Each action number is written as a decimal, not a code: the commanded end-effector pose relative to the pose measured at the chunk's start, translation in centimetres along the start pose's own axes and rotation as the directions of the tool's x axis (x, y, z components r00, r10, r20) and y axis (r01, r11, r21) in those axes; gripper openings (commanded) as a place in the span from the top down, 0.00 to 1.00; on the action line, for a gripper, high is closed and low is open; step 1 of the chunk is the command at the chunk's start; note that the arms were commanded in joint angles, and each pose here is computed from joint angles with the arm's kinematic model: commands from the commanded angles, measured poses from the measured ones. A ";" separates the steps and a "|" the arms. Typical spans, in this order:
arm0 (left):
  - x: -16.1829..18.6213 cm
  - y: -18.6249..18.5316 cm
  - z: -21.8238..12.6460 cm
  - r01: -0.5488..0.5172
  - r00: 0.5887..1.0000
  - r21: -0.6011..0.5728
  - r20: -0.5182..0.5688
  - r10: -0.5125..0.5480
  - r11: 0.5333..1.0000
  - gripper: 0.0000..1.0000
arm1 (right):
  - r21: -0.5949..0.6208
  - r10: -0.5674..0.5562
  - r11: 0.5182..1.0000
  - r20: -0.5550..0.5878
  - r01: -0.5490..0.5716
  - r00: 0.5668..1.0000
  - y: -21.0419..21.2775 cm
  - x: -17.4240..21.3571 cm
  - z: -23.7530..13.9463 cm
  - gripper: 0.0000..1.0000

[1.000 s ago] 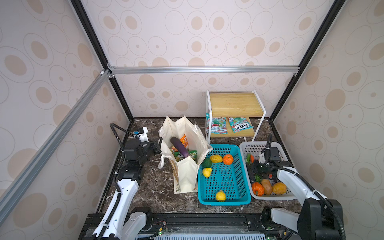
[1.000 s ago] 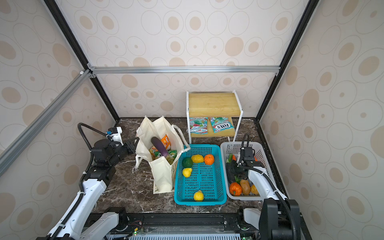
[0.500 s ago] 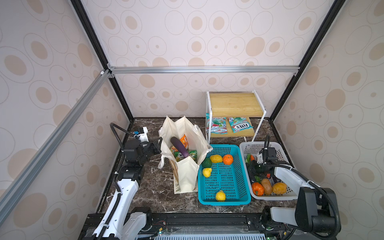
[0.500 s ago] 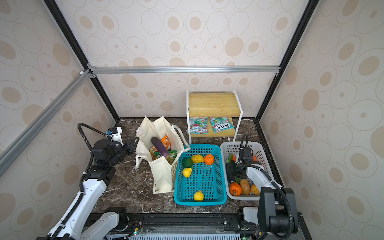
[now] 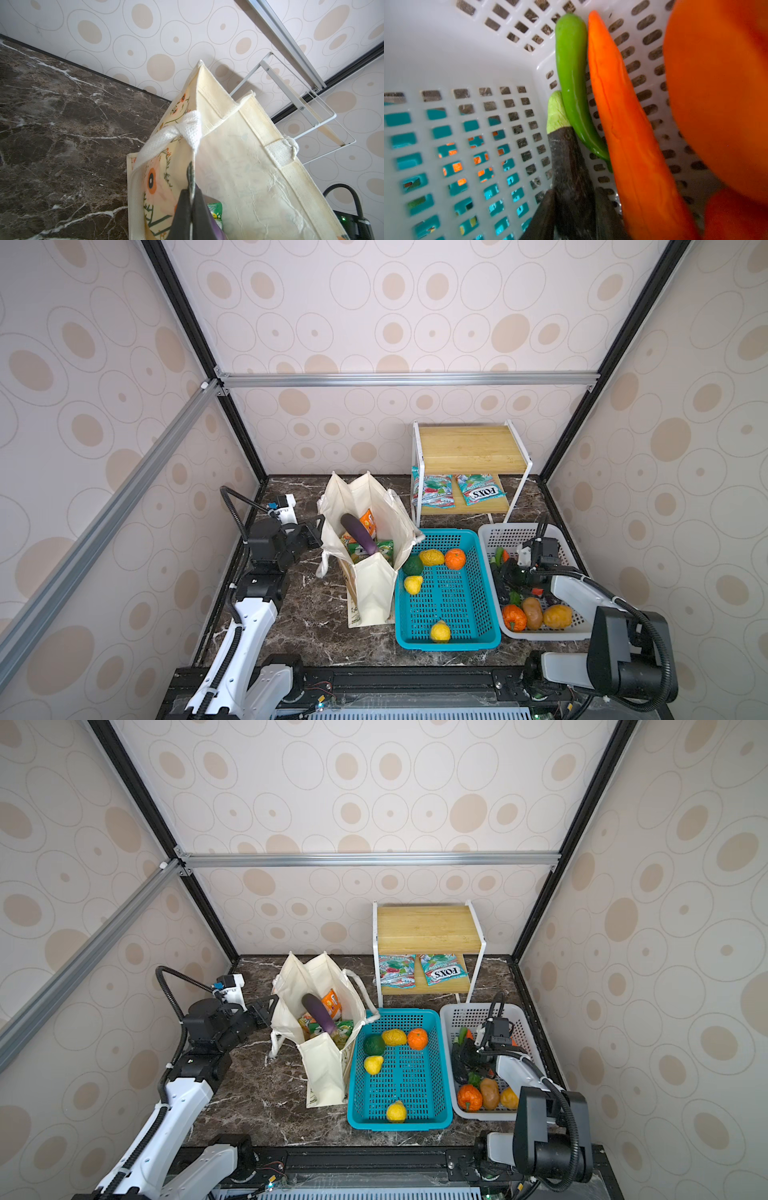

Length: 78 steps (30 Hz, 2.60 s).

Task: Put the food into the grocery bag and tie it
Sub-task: 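Lower the right gripper and close it on the dark green-stemmed eggplant, then lift the dark eggplant with the right gripper and carry it over the tote, then lower the dark eggplant into the tote and open the right gripper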

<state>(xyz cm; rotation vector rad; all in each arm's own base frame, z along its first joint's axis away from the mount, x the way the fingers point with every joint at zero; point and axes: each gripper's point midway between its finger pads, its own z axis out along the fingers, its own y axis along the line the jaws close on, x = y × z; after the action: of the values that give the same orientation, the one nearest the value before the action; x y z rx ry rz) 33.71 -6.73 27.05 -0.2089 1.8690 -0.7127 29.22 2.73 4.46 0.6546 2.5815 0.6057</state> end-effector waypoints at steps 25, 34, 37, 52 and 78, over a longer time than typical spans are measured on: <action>0.8 0.3 0.3 0.027 0.999 0.003 -0.024 -0.027 1.000 1.00 | 0.024 -0.100 0.995 0.309 0.097 0.946 3.8 -5.0 -9.5 0.78; 0.5 0.1 0.1 0.038 0.999 0.011 -0.011 -0.037 0.999 1.00 | -0.143 -0.134 0.965 0.447 0.218 0.884 10.1 -6.3 -16.7 0.79; 0.4 0.0 0.1 0.039 0.999 0.013 -0.006 -0.039 0.999 1.00 | -0.201 -0.153 0.940 0.478 0.277 0.865 13.1 -6.3 -19.1 0.80; 0.5 -1.1 -0.2 0.052 0.999 0.068 -0.020 -0.051 0.996 1.00 | -0.411 -0.372 0.673 0.530 0.615 0.762 34.6 -0.9 -21.9 0.80; -1.6 -2.3 -1.2 0.016 0.999 0.071 0.031 -0.018 0.997 1.00 | -0.333 -0.727 0.614 0.114 0.716 0.677 42.7 13.1 2.4 0.79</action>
<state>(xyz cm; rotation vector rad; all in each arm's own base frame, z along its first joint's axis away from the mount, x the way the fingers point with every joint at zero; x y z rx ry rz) 33.23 -7.28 27.60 -0.2196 1.8528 -0.7795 34.36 44.51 20.82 -0.5300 2.3334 0.8124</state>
